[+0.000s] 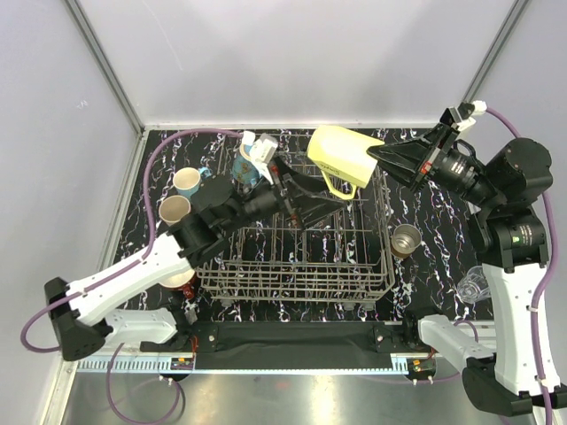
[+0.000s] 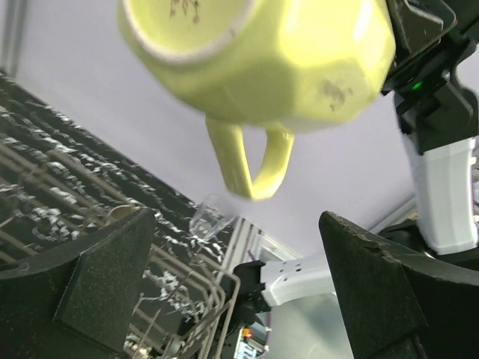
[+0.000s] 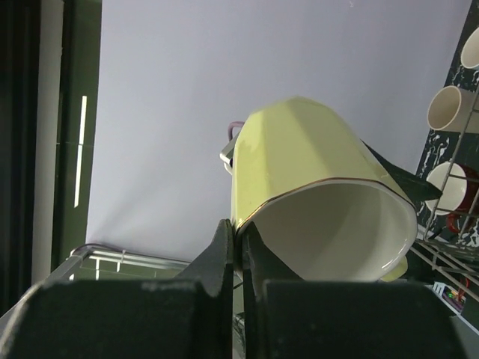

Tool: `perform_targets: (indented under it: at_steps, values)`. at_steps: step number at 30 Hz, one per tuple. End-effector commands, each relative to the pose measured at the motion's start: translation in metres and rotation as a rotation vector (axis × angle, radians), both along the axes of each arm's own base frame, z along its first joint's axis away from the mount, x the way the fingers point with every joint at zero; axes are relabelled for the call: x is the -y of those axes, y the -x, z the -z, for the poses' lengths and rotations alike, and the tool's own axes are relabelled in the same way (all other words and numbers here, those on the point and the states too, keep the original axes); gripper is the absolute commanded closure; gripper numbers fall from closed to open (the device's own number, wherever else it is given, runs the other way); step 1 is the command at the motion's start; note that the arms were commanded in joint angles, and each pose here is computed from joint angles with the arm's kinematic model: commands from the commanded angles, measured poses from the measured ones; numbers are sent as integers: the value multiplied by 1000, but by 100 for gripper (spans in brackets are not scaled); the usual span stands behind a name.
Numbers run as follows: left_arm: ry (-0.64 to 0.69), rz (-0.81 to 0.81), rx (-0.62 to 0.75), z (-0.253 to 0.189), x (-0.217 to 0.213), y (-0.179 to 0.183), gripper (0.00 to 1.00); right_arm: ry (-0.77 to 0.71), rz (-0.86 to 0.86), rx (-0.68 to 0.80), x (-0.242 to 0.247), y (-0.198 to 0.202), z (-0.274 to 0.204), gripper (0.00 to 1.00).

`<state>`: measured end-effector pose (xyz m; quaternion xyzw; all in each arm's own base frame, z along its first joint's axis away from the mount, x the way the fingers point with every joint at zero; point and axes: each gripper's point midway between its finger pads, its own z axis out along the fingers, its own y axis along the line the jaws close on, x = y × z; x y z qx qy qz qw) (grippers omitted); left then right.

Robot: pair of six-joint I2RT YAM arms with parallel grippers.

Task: Load the cups into the dish rack

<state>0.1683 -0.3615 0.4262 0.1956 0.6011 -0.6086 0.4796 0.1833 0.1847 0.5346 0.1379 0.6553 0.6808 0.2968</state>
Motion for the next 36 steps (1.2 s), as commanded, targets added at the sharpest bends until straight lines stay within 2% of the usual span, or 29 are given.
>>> perform_targets:
  at_steps: [1,7,14,15,18,21,22,23,24,25,26,27,28,33,36]
  values:
    - [148,96,78,-59,4,14,1,-64,-65,143,-1,26,-34,100]
    - [245,158,107,-82,7,23,6,-79,-73,142,-1,29,-32,100]
    - [230,179,96,-83,12,23,50,-102,-94,156,-2,31,-30,100]
    - [223,172,89,-82,11,22,71,-102,-97,156,-2,31,-29,100]
    - [193,153,71,-80,13,18,100,-105,-95,161,-1,35,-30,100]
    - [170,117,65,-78,12,10,100,-83,-91,160,-1,37,-26,100]
    - [156,98,71,-76,12,7,100,-25,-71,135,-1,35,-15,94]
    - [139,78,67,-74,11,4,100,22,-47,116,0,33,-7,77]
    - [90,51,41,-64,12,-2,100,77,-10,96,3,30,3,53]
    - [51,-4,54,-59,11,-12,100,174,105,178,14,25,-1,33]
    - [12,-34,48,-52,11,-19,100,266,153,30,22,18,33,3]
    - [-57,-94,17,-39,9,-30,100,330,210,12,31,14,43,0]
    - [-101,-130,27,-31,8,-38,100,456,340,-23,53,7,60,0]
    - [-285,-351,50,-1,-5,-81,100,833,680,-191,134,-6,118,2]
    - [-413,-449,94,14,0,-111,100,940,713,-273,151,-5,151,2]
